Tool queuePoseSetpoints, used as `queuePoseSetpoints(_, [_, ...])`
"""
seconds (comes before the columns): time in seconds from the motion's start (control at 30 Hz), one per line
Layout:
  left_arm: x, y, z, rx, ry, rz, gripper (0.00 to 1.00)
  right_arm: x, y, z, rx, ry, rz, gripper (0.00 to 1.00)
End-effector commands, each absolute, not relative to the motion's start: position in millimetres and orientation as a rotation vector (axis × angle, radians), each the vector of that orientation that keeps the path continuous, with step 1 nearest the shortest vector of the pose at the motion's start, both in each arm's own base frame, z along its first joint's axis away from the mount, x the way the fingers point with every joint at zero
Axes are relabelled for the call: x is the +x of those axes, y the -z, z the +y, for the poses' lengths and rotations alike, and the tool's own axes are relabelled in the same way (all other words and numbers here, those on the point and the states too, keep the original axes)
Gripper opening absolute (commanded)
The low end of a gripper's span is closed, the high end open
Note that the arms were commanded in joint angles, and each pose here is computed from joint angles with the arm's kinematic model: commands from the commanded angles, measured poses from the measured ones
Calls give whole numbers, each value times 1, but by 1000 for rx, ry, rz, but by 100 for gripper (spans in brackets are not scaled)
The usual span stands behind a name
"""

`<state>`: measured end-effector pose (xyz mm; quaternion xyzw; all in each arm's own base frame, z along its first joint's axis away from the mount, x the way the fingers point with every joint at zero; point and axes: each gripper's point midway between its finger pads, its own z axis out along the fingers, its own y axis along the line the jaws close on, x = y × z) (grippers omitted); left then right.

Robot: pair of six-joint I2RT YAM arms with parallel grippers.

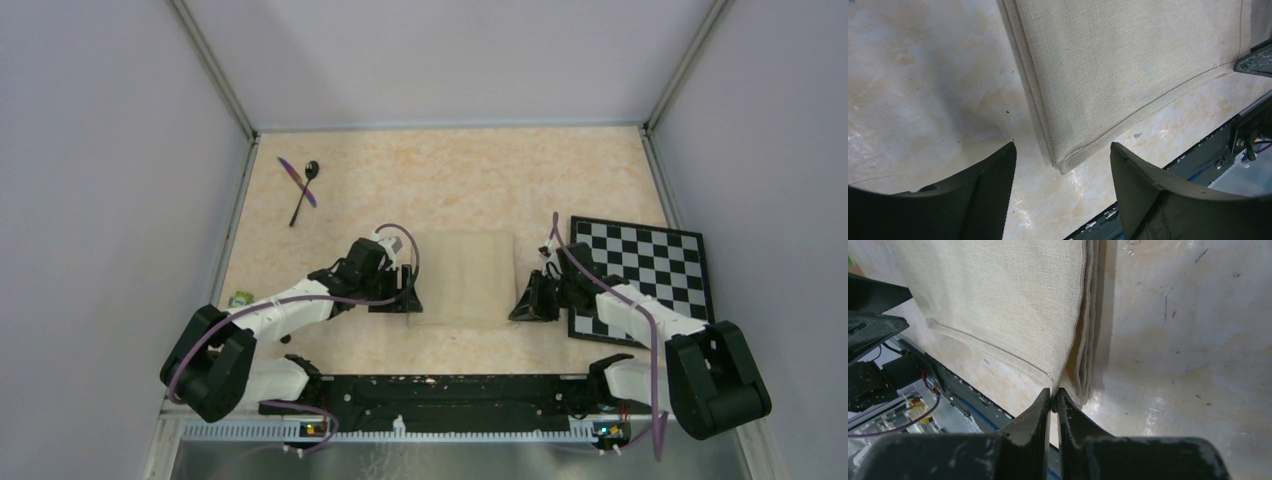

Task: Fold the napkin into a case and place the utensils inside
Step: Pick up the top corner of the square-folded napkin from the center of the board.

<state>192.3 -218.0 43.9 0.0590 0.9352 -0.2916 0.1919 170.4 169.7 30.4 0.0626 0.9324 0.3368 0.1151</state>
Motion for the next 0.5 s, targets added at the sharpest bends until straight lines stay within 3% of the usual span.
queuePoseSetpoints(0.0, [201,-49,-219,163,795,2597,68,181,-50,181,115,-1029,2655,2])
queuePoseSetpoints(0.27, [194,-39,-215,142,784,2636,39,208,-70,220,-20,-1089,2599,0])
queuePoseSetpoints(0.47, [180,-24,-212,151,798,2696,30,244,-82,267,-94,-1163,2565,0])
